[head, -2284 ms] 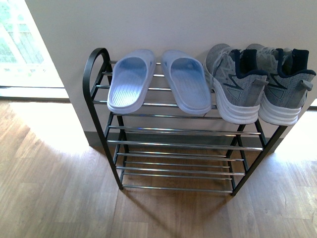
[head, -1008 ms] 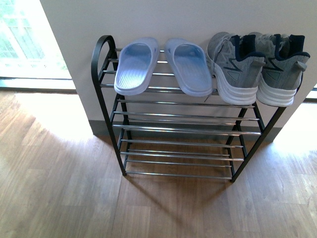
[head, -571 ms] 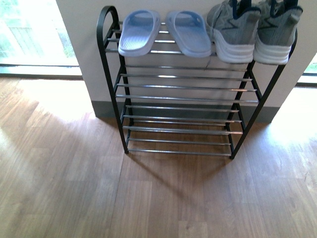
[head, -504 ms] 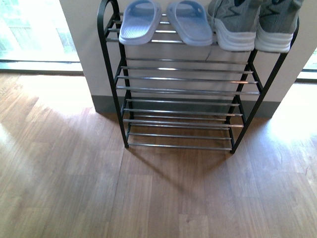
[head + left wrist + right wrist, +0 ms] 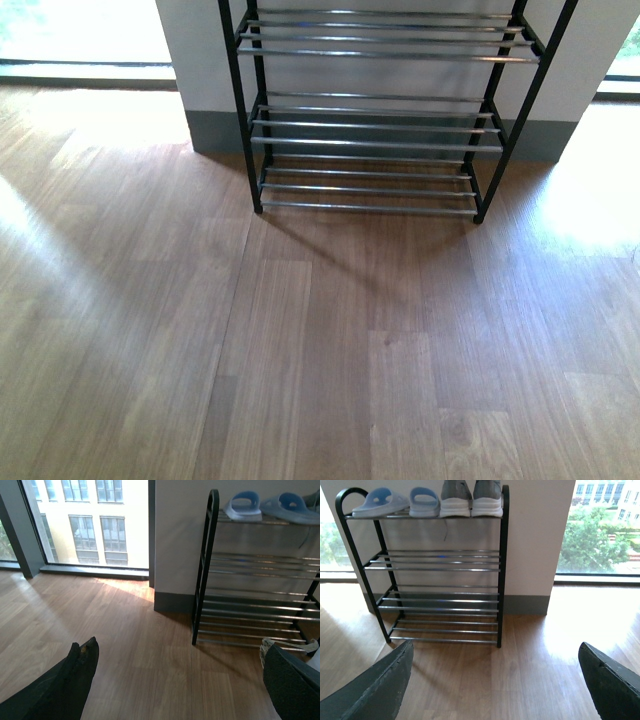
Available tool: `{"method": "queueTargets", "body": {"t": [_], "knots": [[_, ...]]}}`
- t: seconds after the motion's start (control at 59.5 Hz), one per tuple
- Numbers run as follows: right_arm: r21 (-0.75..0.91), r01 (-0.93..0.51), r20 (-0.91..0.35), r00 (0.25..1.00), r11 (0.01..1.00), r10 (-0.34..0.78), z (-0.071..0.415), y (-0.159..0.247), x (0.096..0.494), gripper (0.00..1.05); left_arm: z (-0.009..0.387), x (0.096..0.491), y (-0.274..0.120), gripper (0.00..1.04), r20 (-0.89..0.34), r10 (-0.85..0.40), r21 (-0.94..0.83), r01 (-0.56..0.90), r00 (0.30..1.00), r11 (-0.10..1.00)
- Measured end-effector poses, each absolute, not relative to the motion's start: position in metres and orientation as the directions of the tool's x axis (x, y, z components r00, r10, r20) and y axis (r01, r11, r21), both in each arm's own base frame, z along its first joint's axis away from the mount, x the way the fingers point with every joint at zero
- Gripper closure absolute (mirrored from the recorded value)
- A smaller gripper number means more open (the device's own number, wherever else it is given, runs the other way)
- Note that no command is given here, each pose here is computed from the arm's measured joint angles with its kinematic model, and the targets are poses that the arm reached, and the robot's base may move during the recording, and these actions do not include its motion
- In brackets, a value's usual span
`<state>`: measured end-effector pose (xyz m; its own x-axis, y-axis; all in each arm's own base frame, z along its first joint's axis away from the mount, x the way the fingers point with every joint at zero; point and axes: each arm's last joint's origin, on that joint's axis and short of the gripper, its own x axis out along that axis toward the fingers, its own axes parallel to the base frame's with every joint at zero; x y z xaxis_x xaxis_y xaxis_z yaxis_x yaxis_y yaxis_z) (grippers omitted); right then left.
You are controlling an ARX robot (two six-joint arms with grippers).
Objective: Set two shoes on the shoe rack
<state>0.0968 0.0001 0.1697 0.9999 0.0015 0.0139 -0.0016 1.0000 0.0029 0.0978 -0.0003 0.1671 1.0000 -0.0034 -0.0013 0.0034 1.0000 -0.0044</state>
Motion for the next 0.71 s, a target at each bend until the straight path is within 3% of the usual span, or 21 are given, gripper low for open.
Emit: {"method": "queueTargets", "body": {"t": [0.705], "knots": [[0.003,0.002,0.014,1.0,1.0,-0.002,0.1697,0.0,0.0968,0.09,0.1671,0.0978,-0.0004,0.09,-0.001,-0.004,-0.004,0.004,1.0,1.0]]}}
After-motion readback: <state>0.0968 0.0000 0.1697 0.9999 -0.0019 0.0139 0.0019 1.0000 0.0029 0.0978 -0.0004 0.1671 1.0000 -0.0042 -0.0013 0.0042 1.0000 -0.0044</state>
